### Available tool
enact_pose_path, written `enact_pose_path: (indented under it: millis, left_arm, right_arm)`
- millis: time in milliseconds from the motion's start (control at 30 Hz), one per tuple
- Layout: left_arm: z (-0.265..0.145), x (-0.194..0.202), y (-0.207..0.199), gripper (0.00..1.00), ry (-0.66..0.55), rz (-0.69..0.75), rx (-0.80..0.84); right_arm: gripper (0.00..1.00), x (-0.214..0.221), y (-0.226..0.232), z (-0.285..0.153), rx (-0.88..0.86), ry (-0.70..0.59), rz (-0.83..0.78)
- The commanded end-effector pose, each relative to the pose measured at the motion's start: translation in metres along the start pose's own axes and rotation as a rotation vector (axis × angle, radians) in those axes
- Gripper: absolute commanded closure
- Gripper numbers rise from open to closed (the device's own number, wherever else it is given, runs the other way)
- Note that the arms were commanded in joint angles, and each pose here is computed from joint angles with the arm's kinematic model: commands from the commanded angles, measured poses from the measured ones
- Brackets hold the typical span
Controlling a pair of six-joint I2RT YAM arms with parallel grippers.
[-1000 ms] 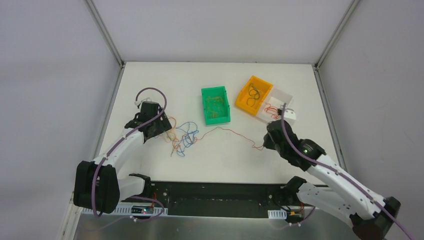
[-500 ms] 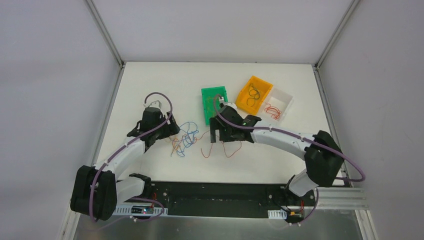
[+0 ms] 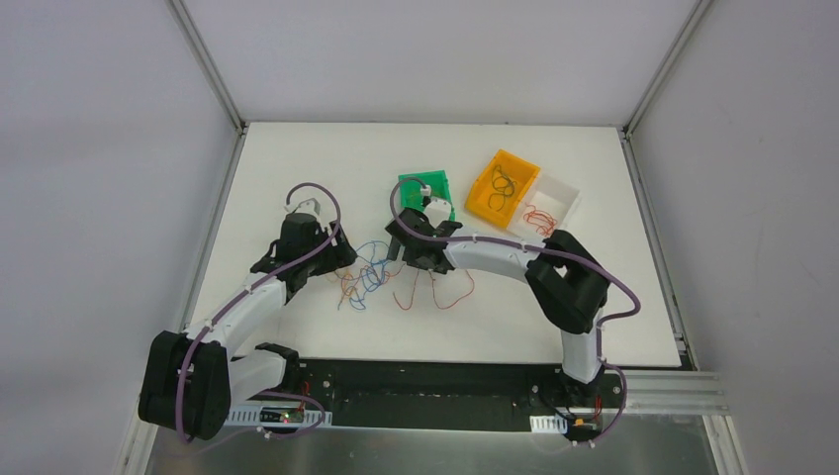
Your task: Untangle the cables
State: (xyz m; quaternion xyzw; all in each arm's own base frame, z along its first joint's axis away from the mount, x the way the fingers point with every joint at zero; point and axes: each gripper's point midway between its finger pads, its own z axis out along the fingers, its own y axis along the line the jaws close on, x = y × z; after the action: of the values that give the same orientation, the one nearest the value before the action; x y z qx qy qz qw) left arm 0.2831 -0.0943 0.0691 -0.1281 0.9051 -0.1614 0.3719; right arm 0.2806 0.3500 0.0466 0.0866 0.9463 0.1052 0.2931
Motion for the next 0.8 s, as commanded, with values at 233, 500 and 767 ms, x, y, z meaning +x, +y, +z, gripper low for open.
enact_pose_path:
  millis: [233,500,767]
  left_arm:
    - [0.003,-0.001,-0.014,0.25,0.013,0.037,0.059]
    - [0.011,0.0,-0.036,0.19,0.061,0.13,0.114]
    - [0.036,0.008,-0.023,0.23,0.194,0.223,-0.067]
  right_arm:
    - [1.0,-0.03,-0.011,-0.002,0.128,-0.17,0.053]
    - [1.0,-0.013,-0.005,-0.033,-0.085,-0.088,-0.017]
    - [1.0,-0.011,-0.008,-0.057,-0.157,-0.097,-0.019]
